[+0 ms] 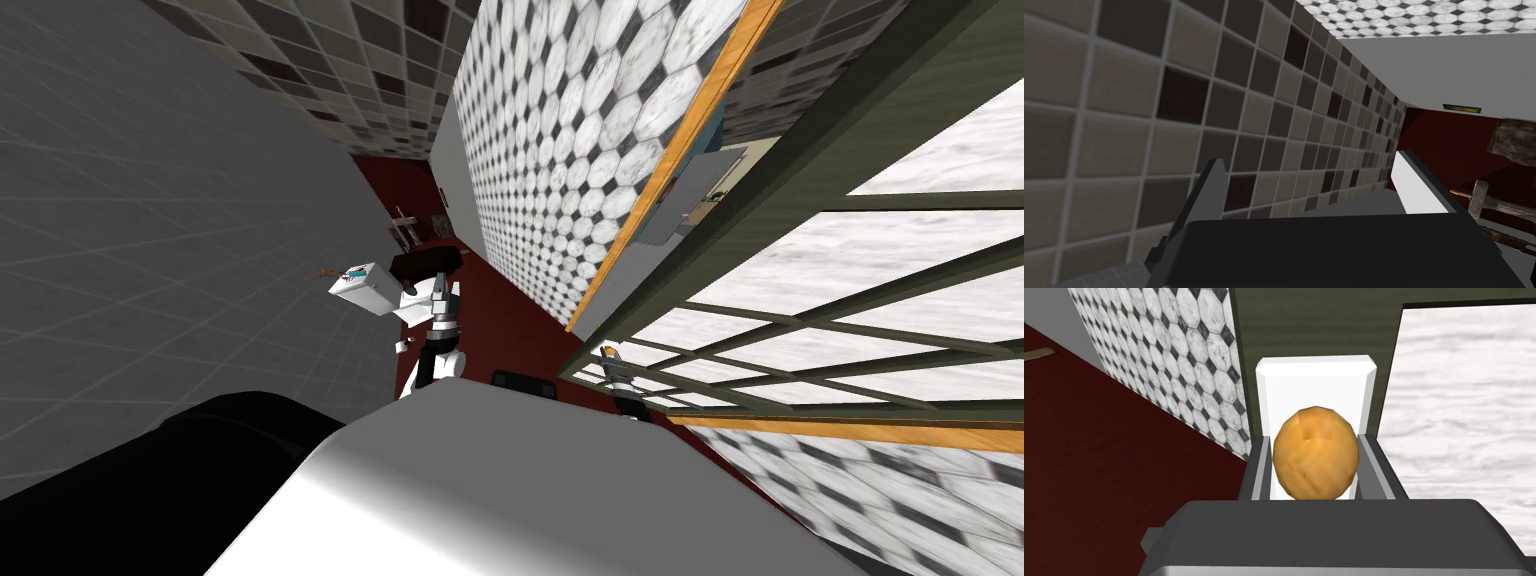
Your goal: Pull the door open
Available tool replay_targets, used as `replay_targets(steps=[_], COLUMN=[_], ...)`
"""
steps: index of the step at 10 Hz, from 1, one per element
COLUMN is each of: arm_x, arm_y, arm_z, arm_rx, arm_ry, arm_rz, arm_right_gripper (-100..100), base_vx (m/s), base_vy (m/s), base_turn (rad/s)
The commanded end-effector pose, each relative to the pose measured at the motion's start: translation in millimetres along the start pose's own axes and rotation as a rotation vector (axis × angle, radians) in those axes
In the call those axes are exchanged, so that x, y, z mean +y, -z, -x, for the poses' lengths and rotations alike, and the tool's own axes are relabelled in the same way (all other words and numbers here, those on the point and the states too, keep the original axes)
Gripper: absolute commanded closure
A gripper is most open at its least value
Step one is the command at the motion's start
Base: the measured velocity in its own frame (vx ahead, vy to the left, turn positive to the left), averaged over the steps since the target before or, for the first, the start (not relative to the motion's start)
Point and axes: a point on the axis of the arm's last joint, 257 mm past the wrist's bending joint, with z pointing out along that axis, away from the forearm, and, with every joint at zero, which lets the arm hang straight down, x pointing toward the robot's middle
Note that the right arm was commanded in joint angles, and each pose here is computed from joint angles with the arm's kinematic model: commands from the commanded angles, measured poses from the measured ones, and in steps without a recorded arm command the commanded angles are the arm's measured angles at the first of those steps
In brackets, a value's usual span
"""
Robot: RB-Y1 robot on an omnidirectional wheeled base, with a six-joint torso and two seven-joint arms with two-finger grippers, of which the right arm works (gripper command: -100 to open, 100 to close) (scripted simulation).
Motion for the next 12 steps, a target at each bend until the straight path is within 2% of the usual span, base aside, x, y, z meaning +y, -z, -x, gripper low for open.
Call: replay_targets(steps=[1, 4, 5, 6, 12], arm_x=[-1.6, -3.2, -3.4, -3.3, 1.7], arm_y=[7.5, 21.9, 17.9, 26.1, 52.3], arm_z=[-1.4, -3.0, -1.6, 0.7, -1.9], arm_rx=[0.005, 0.008, 0.002, -0.003, 0.007], arm_ry=[-0.002, -0.004, -0.002, -0.003, -0.003], arm_rz=[-0.027, -0.081, -0.070, -0.084, -0.140], arm_right_gripper=[100, 100, 100, 100, 100], base_vx=[-0.178, -0.244, -0.103, -0.130, -0.200], base_vy=[-0.049, -0.052, -0.014, -0.039, -0.062], base_turn=[0.092, 0.105, 0.018, 0.125, 0.140])
